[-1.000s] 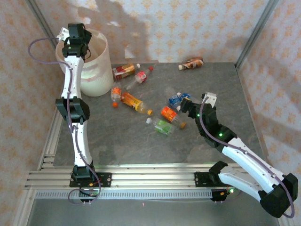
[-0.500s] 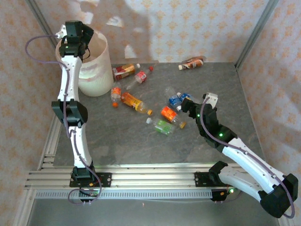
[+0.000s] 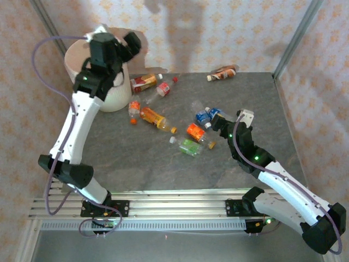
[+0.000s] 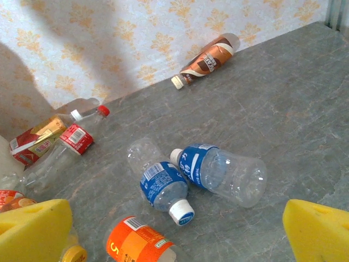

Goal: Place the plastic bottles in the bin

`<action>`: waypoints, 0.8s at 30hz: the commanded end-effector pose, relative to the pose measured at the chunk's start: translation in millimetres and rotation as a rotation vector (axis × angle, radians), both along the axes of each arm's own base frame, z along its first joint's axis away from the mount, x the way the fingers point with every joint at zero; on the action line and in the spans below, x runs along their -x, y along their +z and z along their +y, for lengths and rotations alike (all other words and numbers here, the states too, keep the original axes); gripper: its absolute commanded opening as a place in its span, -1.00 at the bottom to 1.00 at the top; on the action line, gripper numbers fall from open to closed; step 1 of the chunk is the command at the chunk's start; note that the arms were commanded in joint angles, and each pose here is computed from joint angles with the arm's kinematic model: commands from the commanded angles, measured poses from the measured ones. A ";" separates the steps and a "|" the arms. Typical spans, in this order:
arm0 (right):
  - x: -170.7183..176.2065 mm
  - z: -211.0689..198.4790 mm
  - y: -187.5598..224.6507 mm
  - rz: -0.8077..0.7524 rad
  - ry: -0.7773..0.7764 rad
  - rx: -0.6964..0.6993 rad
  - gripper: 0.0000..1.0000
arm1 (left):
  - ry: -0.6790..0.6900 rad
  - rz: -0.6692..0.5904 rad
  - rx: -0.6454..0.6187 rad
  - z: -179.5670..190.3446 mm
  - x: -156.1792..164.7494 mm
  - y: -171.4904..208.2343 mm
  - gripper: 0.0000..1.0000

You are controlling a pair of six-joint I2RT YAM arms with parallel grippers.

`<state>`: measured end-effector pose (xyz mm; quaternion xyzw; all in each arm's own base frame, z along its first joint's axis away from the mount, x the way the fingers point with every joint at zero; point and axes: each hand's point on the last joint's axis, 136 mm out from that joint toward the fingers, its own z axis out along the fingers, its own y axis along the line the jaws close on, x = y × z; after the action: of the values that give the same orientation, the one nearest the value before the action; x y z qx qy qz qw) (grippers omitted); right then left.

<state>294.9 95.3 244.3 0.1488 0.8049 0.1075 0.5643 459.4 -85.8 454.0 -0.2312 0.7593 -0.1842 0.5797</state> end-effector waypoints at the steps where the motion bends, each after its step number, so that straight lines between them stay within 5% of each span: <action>1: 0.5 -8.9 4.7 -0.031 -0.053 -0.018 0.99 | -0.074 0.054 -0.145 -39.0 11.5 -36.1 1.00; 9: -1.5 -8.7 -3.5 -0.012 -0.060 -0.002 0.99 | -0.115 0.241 -0.159 -82.8 47.1 -129.5 1.00; 15: -3.3 -4.6 -1.4 -0.009 -0.039 0.008 0.99 | -0.044 0.442 -0.186 -66.2 56.7 -203.0 1.00; 24: -1.5 -3.9 -2.7 0.007 -0.025 0.020 0.99 | -0.074 0.700 -0.487 -5.9 36.1 -273.9 1.00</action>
<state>297.2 93.3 239.6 0.1524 0.8066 0.0952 0.5632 424.5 -116.3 194.1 -0.1540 0.9223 0.0114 0.3543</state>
